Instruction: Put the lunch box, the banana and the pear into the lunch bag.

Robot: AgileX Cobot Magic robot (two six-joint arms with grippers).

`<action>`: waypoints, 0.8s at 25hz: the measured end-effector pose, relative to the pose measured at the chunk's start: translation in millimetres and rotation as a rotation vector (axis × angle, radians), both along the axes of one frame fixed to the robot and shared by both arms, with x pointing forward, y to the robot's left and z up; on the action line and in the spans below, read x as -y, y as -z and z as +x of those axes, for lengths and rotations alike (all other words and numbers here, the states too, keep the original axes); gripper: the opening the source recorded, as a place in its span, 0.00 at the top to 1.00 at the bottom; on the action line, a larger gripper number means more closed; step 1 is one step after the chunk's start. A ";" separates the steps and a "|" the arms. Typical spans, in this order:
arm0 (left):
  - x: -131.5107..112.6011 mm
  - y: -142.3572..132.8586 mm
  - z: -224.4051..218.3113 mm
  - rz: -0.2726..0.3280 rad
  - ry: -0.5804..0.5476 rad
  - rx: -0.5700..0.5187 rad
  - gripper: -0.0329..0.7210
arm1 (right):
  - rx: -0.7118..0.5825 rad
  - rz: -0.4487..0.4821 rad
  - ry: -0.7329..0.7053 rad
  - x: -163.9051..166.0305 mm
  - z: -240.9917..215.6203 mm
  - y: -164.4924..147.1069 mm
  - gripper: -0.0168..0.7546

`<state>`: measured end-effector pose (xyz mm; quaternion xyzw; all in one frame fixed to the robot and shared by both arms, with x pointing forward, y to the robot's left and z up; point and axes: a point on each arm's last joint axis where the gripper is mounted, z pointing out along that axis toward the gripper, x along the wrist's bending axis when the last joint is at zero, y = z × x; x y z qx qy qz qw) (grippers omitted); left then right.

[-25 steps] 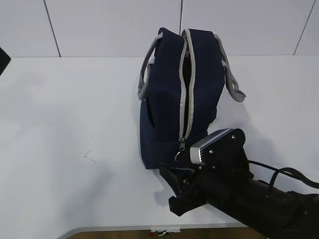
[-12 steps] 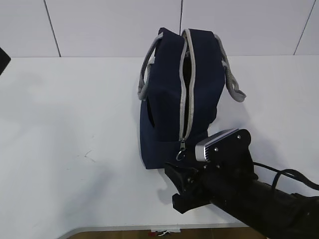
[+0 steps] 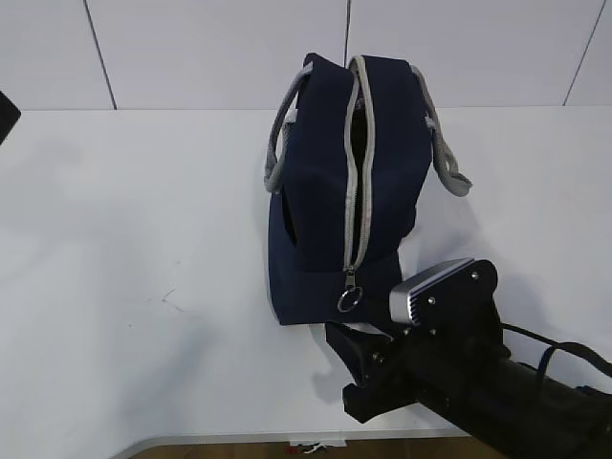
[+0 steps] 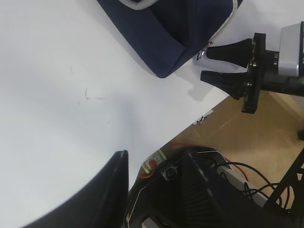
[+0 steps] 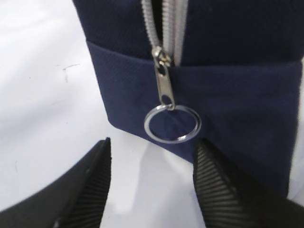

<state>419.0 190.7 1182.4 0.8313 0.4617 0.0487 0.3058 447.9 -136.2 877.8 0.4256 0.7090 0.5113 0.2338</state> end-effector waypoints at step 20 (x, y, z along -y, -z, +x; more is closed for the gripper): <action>0.0 0.0 0.0 0.000 0.000 0.000 0.57 | 0.029 0.029 0.051 -4.8 12.5 -1.2 0.40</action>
